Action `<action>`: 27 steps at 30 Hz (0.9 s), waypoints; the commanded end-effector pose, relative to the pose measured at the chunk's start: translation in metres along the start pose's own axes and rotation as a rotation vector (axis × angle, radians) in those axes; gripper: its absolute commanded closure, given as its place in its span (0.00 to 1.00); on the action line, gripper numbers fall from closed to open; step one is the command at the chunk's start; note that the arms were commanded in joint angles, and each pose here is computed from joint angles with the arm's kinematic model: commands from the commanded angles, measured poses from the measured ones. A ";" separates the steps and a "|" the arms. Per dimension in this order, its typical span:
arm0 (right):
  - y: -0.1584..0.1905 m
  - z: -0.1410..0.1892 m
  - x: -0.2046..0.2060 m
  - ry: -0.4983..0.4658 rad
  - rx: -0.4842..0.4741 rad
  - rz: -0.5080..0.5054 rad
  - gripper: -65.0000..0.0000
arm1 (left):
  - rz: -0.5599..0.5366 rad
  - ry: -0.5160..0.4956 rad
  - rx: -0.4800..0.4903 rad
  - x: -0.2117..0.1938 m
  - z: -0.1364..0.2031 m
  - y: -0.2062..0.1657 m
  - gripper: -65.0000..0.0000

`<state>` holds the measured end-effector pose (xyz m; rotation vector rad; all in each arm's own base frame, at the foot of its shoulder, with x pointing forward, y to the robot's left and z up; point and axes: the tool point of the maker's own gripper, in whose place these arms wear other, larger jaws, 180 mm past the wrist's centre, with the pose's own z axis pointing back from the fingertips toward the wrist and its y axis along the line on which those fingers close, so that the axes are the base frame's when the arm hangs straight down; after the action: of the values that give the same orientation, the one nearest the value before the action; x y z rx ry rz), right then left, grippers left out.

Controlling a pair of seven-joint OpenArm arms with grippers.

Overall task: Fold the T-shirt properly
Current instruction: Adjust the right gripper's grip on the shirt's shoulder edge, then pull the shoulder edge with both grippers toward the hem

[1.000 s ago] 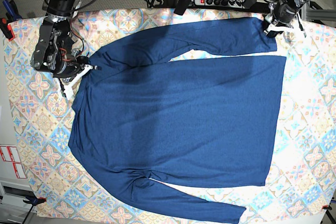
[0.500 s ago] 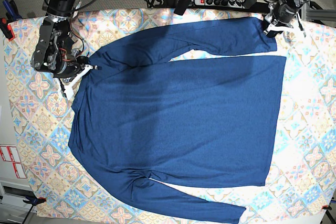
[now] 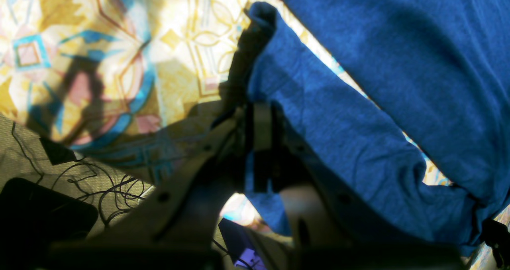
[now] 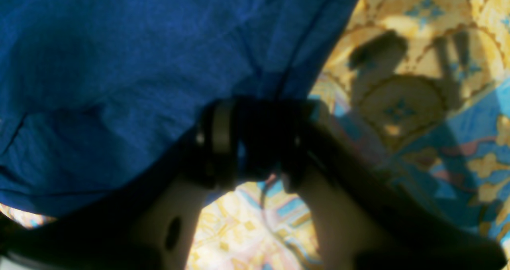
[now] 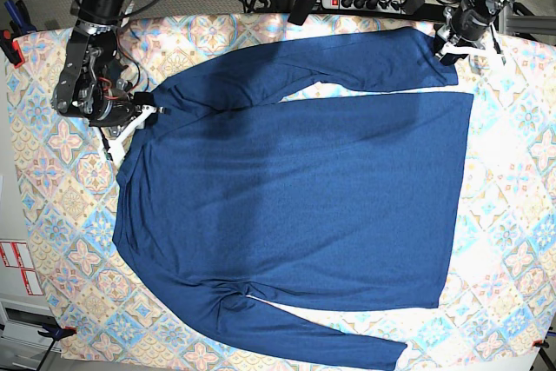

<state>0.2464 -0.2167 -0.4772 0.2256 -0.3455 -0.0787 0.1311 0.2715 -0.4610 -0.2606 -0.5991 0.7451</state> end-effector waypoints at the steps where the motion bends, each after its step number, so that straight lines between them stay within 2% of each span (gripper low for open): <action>1: -0.006 0.003 0.002 0.014 -0.030 0.017 0.72 | -0.011 -0.020 -0.012 0.008 0.003 -0.002 1.00; 10: 0.000 -0.015 -0.006 0.072 0.002 -0.004 0.73 | -0.011 -0.020 -0.012 0.008 0.003 -0.002 1.00; 12: 0.000 -0.016 -0.007 0.075 0.003 -0.005 0.78 | -0.010 -0.022 -0.011 0.008 0.003 -0.002 1.00; 15: 0.000 -0.014 -0.005 0.068 0.006 -0.004 0.98 | -0.009 -0.022 -0.010 0.008 0.003 -0.001 1.00; 16: -0.001 -0.013 -0.005 0.069 0.006 -0.006 1.00 | -0.008 -0.023 -0.009 0.009 0.004 -0.001 1.00; 19: 0.000 -0.007 0.003 0.048 -0.003 0.011 0.99 | -0.008 -0.024 -0.009 0.009 0.004 -0.001 1.00; 22: 0.003 0.009 0.025 -0.025 -0.019 0.053 1.00 | -0.006 -0.028 -0.012 0.010 0.004 -0.001 1.00; 27: 0.008 0.021 0.033 -0.078 -0.019 0.090 1.00 | -0.004 -0.032 -0.013 0.011 0.004 -0.002 1.00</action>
<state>0.2582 -0.2137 -0.4565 0.1887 -0.3827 -0.0078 0.1317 0.2728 -0.4599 -0.2635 -0.6043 0.7524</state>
